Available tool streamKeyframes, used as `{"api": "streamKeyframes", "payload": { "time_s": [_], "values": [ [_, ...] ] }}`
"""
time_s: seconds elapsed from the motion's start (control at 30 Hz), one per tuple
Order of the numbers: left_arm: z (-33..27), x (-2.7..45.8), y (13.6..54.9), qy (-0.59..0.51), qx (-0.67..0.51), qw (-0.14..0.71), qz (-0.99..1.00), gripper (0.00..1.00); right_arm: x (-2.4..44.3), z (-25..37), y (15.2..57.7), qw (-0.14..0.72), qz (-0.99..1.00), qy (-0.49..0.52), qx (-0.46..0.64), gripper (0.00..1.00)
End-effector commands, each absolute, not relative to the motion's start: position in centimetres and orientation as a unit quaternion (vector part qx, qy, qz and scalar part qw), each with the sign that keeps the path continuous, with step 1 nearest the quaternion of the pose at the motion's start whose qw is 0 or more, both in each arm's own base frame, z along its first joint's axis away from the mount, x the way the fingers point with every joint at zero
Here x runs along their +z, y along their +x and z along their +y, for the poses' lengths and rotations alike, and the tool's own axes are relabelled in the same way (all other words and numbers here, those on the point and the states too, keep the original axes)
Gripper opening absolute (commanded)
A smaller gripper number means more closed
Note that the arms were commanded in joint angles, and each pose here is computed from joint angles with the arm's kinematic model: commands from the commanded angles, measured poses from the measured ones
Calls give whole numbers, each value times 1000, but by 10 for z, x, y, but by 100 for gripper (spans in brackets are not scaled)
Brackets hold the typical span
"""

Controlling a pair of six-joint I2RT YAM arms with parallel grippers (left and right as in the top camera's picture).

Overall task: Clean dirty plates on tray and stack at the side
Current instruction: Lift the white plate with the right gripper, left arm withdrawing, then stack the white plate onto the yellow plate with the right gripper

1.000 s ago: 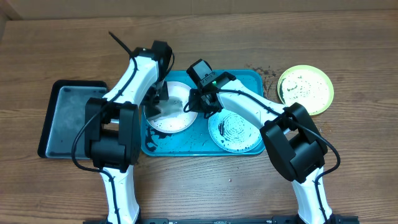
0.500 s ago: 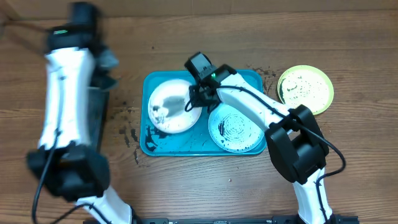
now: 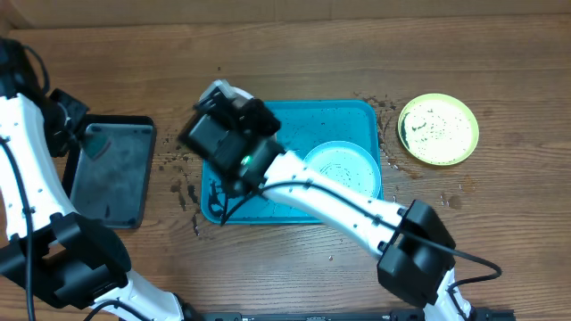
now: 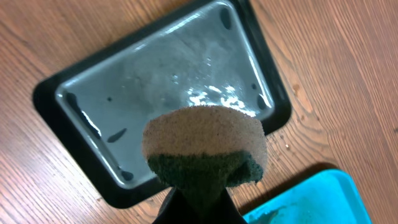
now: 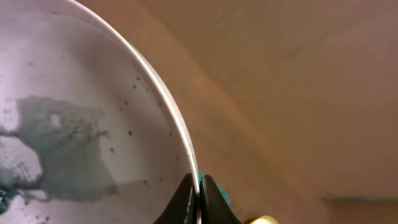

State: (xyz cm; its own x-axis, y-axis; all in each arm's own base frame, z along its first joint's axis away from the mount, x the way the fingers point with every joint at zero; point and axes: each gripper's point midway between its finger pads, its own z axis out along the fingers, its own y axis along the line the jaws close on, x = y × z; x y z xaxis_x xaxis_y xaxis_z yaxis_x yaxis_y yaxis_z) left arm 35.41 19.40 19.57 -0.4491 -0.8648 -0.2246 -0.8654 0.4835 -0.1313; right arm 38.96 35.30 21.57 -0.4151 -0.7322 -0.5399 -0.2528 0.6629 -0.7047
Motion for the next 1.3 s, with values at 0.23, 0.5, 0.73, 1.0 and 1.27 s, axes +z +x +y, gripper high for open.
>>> {"api": "streamKeyframes", "payload": {
  "time_s": [0.23,0.5,0.73,1.0,1.27],
  "values": [
    [191,192,356,-519,-20,126,845,4,282,359,368,454,677,-380,-438,4],
    [190,192,356,-518,-20,126,846,4,285,359,369,462,681,-365,-435,4],
    [190,191,356,-518,-20,125,846,4,198,381,354,369,767,-476,-222,4],
    [186,191,358,-512,-20,124,850,4,271,343,392,475,788,-310,-238,4],
    [185,191,359,-503,-19,125,855,4,200,279,417,295,939,-174,21,4]
  ]
}}
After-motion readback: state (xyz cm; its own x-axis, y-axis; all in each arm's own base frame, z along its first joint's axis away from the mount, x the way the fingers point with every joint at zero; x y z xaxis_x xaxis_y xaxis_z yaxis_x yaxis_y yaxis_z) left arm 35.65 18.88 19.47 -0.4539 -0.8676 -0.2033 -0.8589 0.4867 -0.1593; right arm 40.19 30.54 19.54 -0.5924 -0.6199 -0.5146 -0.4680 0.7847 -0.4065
